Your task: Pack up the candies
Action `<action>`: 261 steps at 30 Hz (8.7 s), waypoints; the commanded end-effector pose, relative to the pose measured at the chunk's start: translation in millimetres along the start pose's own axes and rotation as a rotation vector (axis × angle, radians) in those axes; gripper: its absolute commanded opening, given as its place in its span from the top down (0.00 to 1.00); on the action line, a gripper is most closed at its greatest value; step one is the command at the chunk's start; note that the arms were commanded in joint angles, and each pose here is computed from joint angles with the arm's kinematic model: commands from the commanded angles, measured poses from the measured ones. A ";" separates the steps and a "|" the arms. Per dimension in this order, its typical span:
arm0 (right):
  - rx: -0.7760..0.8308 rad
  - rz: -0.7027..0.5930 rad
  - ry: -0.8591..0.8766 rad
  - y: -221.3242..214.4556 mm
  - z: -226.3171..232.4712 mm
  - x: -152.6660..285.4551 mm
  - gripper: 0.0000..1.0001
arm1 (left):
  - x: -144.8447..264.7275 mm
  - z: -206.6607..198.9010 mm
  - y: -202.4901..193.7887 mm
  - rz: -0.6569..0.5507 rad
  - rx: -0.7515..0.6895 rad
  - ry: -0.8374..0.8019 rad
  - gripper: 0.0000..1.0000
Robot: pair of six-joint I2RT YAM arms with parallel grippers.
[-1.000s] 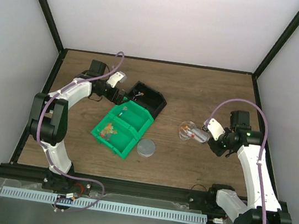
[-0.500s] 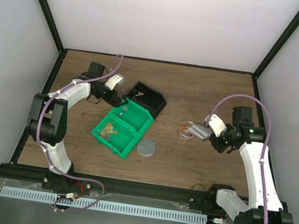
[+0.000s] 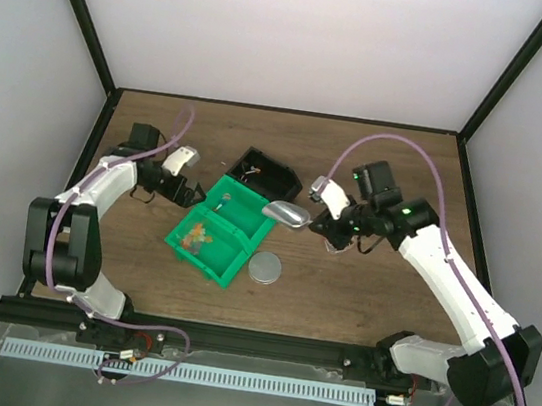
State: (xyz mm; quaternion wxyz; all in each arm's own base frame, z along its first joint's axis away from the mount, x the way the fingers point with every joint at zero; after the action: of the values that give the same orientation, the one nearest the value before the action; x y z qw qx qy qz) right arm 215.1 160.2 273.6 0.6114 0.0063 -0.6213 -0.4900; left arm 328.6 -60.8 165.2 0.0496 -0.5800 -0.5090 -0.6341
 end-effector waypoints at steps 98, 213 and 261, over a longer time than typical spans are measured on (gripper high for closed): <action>0.191 0.433 -0.159 26.0 53.6 -237.5 0.99 | -17.7 -50.2 -54.1 0.093 -0.166 -0.167 0.82; 0.017 -0.171 -0.414 -92.6 -70.0 37.8 0.99 | -5.1 -15.1 -2.7 -0.005 -0.060 -0.119 0.38; -0.108 0.160 -0.354 -114.5 -75.9 40.4 0.99 | -24.6 -4.4 -0.7 -0.023 -0.040 -0.148 0.38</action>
State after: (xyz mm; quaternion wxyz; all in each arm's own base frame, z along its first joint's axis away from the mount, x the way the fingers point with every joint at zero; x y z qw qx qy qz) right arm 196.6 33.4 203.8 0.5335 -0.1580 -0.6860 -0.4688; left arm 323.5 -74.0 141.5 0.0150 -0.6254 -0.5023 -0.5969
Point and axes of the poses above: each gripper's point midway between its finger pads, its own x axis back along the fingers, its own z axis along the line the jaws close on, y = z × x, the point moved 7 cm from there along x, back along the fingers, and after that the axes turned 12 degrees about -x, right-handed, at the moved point
